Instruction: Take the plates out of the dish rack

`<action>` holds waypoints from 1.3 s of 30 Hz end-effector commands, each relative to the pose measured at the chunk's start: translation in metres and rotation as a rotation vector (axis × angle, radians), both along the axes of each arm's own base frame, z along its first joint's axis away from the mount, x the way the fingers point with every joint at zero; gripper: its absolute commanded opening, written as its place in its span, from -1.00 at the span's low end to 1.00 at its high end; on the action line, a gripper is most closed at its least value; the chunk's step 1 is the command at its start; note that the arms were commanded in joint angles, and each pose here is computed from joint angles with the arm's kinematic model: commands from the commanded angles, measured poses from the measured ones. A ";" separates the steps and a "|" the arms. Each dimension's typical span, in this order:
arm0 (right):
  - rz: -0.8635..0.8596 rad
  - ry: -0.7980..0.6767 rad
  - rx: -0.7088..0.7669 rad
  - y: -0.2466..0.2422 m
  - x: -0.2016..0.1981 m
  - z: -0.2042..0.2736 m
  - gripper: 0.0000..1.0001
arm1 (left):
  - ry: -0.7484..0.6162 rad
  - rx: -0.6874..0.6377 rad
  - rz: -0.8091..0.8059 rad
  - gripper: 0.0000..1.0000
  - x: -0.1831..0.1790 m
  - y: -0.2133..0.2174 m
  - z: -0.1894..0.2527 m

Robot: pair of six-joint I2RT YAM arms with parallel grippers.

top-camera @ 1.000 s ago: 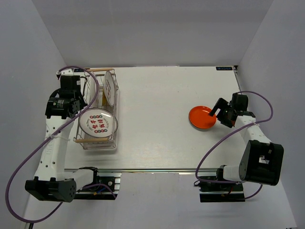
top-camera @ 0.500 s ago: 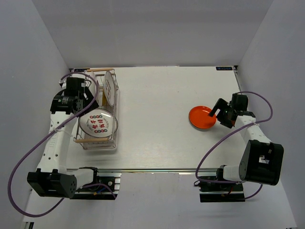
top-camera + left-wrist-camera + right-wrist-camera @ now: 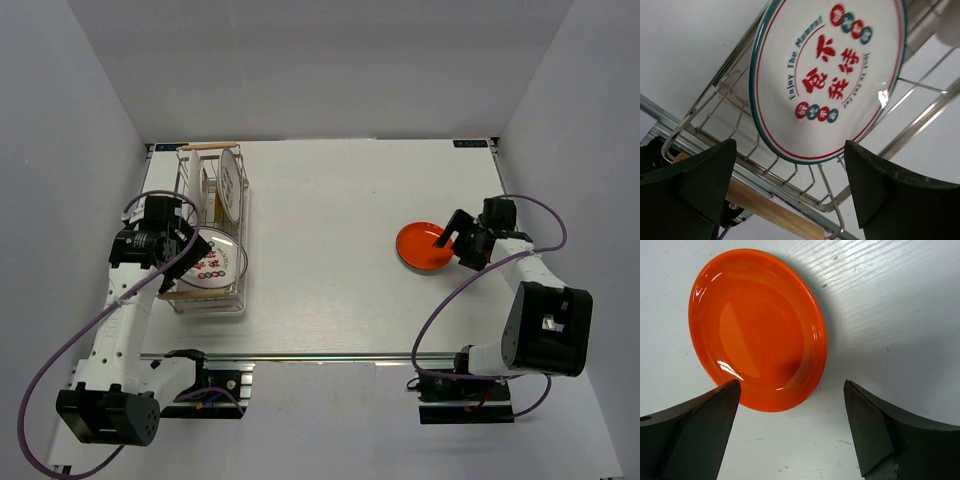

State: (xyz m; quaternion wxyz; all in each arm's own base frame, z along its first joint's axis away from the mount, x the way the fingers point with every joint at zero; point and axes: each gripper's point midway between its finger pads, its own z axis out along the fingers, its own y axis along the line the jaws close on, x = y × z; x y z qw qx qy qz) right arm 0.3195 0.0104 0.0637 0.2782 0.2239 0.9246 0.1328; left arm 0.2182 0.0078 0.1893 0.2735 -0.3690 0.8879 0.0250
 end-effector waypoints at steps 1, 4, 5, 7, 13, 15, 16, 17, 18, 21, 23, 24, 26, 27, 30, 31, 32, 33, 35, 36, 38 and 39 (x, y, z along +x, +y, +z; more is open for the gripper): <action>0.019 -0.042 0.002 0.001 0.012 0.015 0.78 | 0.004 -0.011 0.066 0.96 -0.003 0.003 -0.013; 0.019 -0.040 -0.001 0.000 0.012 0.015 0.78 | 0.001 -0.005 0.089 0.95 0.000 0.005 -0.019; 0.020 -0.042 0.000 0.001 0.012 0.015 0.78 | 0.015 -0.007 0.102 0.92 0.000 0.005 -0.024; 0.018 -0.036 -0.002 0.000 0.011 0.013 0.78 | 0.040 0.002 0.124 0.86 -0.004 0.007 -0.032; 0.020 -0.028 0.002 0.001 0.012 0.013 0.78 | 0.034 0.047 0.180 0.72 -0.005 0.018 -0.047; 0.016 -0.030 0.001 0.000 0.013 0.013 0.78 | 0.051 0.050 0.201 0.63 -0.008 0.019 -0.051; 0.017 -0.031 0.000 0.000 0.013 0.013 0.78 | 0.053 0.054 0.212 0.60 -0.008 0.020 -0.051; 0.017 -0.033 0.001 0.000 0.014 0.014 0.77 | 0.052 0.069 0.227 0.47 -0.008 0.024 -0.051; 0.018 -0.033 0.002 0.000 0.014 0.014 0.78 | 0.046 0.069 0.233 0.38 -0.007 0.024 -0.051; 0.020 -0.029 0.005 0.001 0.014 0.013 0.78 | 0.000 0.059 0.235 0.21 0.000 0.023 -0.047; 0.021 -0.027 0.004 0.001 0.015 0.014 0.78 | -0.003 0.084 0.246 0.12 -0.001 0.028 -0.045; 0.021 -0.029 0.004 0.001 0.016 0.014 0.78 | -0.003 0.089 0.247 -0.01 -0.002 0.029 -0.043; 0.023 -0.029 0.007 0.001 0.015 0.015 0.78 | -0.006 0.088 0.248 -0.19 -0.002 0.029 -0.040; 0.023 -0.032 0.006 0.001 0.016 0.015 0.78 | -0.010 0.086 0.251 -0.37 -0.003 0.029 -0.037; 0.024 -0.031 0.008 0.002 0.015 0.015 0.77 | -0.036 0.082 0.252 -0.68 -0.004 0.029 -0.029; 0.026 -0.034 0.010 0.002 0.016 0.016 0.77 | -0.050 0.085 0.255 -0.84 -0.004 0.030 -0.026; 0.025 -0.031 0.013 0.002 0.015 0.014 0.77 | -0.068 0.089 0.262 -0.95 -0.008 0.032 -0.022; 0.029 -0.032 0.015 0.003 0.015 0.013 0.78 | -0.079 0.109 0.274 -1.00 -0.010 0.036 -0.019; 0.032 -0.025 0.018 0.004 0.014 0.012 0.78 | -0.124 0.111 0.263 -1.00 -0.011 0.037 -0.010; 0.032 -0.022 0.020 0.004 0.013 0.011 0.78 | -0.145 0.111 0.234 -1.00 -0.009 0.036 -0.004; 0.038 -0.027 0.028 0.006 0.014 0.012 0.78 | -0.209 0.106 0.190 -1.00 -0.001 0.033 0.013; 0.046 -0.031 0.029 0.007 0.014 0.013 0.78 | -0.234 0.120 0.147 -1.00 -0.001 0.033 0.021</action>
